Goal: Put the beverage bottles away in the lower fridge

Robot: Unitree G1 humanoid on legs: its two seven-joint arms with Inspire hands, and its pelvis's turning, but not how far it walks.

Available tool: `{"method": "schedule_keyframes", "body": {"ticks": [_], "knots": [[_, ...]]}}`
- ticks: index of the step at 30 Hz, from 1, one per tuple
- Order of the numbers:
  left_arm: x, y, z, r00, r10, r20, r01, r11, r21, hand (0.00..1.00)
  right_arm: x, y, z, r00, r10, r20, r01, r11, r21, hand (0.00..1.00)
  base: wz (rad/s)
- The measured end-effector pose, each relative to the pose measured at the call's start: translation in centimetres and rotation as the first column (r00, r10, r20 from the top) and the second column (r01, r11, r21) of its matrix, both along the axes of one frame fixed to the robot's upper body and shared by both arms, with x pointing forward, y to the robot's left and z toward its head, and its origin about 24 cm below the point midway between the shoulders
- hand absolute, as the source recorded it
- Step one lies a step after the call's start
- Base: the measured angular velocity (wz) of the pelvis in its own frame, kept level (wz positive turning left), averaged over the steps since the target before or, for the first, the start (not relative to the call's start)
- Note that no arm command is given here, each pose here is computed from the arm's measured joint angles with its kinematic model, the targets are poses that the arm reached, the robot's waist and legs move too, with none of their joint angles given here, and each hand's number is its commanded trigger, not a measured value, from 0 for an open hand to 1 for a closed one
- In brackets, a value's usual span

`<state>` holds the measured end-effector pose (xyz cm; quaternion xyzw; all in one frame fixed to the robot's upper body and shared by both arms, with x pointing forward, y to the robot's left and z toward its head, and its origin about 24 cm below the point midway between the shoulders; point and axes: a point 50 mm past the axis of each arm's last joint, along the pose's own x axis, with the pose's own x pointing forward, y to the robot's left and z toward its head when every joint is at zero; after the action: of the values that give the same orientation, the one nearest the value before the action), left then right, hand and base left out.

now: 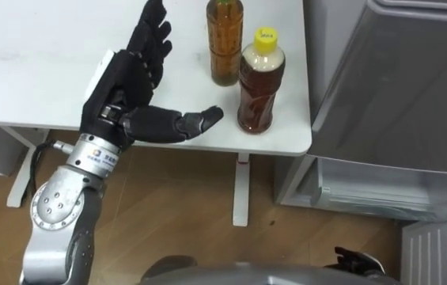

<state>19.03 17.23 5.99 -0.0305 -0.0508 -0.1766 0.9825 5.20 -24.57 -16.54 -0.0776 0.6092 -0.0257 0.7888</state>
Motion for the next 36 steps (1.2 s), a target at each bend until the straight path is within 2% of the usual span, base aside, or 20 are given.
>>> {"method": "schedule_keyframes", "body": {"ticks": [8, 17, 36], "knots": [[-0.2, -1.0, -0.4, 0.999, -0.045, -0.021, 0.045, 0.999, -0.011, 0.00, 0.1, 0.0, 0.0, 1.000, 0.008, 0.000, -0.008, 1.000, -0.008, 0.00, 0.00], [-0.2, -0.9, -1.1, 0.998, -0.039, -0.054, 0.038, 0.999, -0.012, 0.00, 0.1, 0.1, 0.0, 1.000, 0.011, 0.002, -0.011, 1.000, 0.004, 0.00, 0.00], [-0.3, -1.4, -1.2, 0.997, -0.052, -0.058, 0.050, 0.998, -0.022, 0.00, 0.1, 0.2, 0.0, 1.000, 0.023, 0.000, -0.023, 1.000, 0.007, 0.00, 0.00]]}}
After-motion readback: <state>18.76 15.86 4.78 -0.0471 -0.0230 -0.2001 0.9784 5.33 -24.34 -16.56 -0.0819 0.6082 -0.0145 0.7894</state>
